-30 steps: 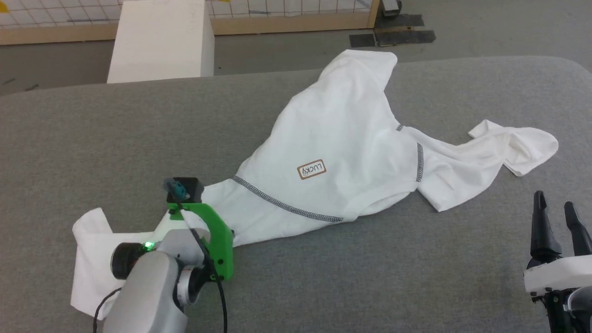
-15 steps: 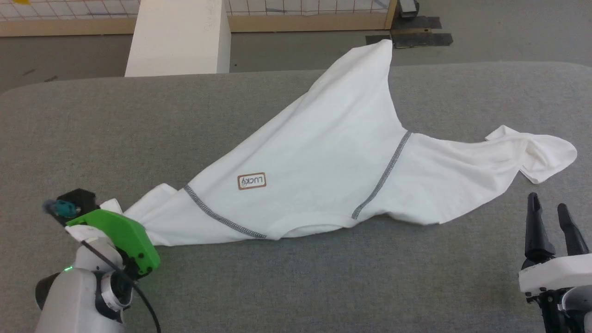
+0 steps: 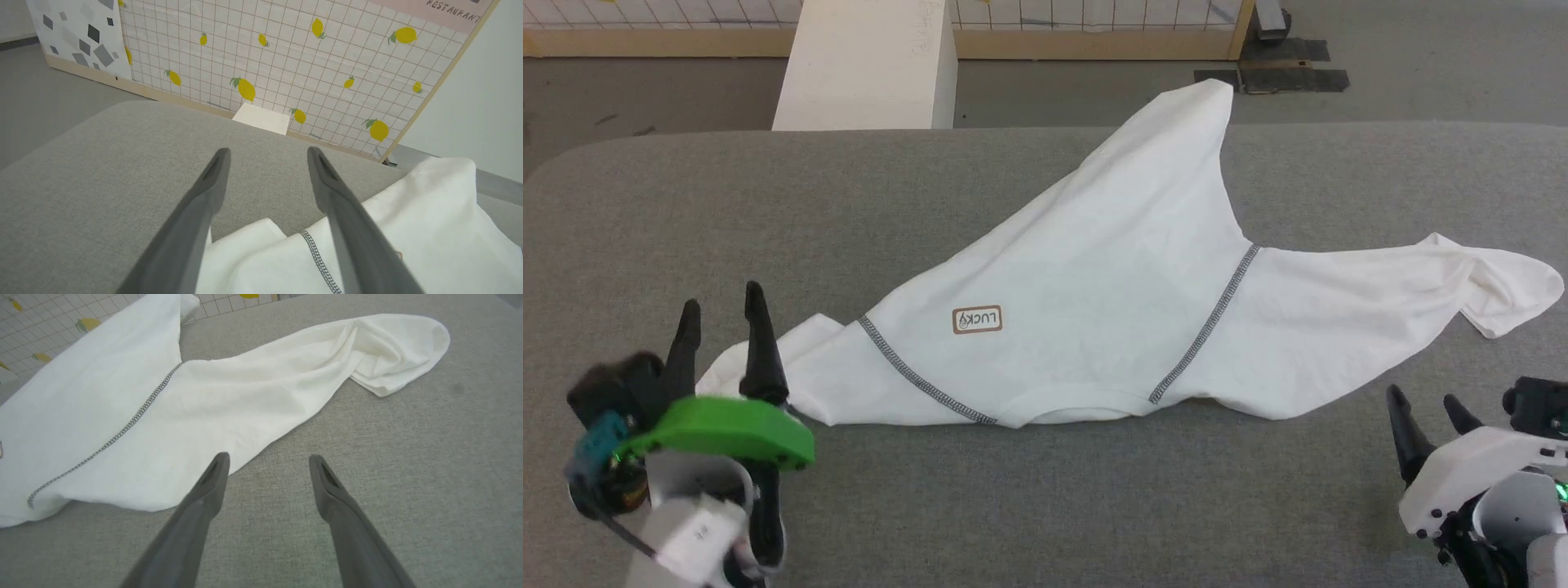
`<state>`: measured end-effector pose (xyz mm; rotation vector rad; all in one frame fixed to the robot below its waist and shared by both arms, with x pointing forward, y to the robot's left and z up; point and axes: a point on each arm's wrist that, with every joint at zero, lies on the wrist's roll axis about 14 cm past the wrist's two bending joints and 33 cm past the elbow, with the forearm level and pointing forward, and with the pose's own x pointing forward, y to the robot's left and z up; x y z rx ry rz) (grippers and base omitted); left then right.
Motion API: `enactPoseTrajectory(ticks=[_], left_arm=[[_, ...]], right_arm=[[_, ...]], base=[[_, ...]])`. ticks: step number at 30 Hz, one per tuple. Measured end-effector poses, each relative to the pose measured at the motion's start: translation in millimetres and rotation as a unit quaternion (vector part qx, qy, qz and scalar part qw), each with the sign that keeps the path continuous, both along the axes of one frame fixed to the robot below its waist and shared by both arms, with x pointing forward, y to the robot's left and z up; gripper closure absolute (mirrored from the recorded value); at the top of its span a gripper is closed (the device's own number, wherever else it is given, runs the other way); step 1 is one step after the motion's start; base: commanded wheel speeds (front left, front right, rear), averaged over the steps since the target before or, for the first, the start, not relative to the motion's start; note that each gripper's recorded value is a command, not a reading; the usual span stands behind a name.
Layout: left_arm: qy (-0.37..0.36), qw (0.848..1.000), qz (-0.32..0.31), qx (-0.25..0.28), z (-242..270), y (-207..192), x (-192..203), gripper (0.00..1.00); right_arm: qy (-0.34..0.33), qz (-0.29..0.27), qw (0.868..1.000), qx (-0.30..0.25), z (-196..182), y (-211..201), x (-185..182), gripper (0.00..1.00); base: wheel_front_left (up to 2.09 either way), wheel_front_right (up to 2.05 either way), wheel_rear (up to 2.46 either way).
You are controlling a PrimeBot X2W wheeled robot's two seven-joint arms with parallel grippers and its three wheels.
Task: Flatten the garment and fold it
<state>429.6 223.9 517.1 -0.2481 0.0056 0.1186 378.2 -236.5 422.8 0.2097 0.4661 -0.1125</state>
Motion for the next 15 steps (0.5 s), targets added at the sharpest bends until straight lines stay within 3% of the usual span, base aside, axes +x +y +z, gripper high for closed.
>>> enactPoseTrajectory(ticks=[3, 9, 15], left_arm=[[-0.028, 0.999, 0.001, 0.025, -7.6, -6.9, -14.7, 0.0], [0.008, 1.0, 0.003, 0.003, -41.6, -18.9, -26.8, 0.0], [0.029, 0.999, 0.017, -0.007, -56.8, -13.9, -31.5, 0.0]], right_arm=[[0.068, 0.014, 0.998, -0.011, -12.7, 1.2, -3.9, 0.0], [0.119, 0.015, 0.992, -0.043, -9.4, -7.8, 24.6, 0.0], [0.206, 0.04, 0.976, -0.056, -41.8, 4.4, 31.7, 0.0]], base=[[0.0, 0.0, 0.0], [0.0, 0.0, 0.0], [0.0, 0.0, 0.0]])
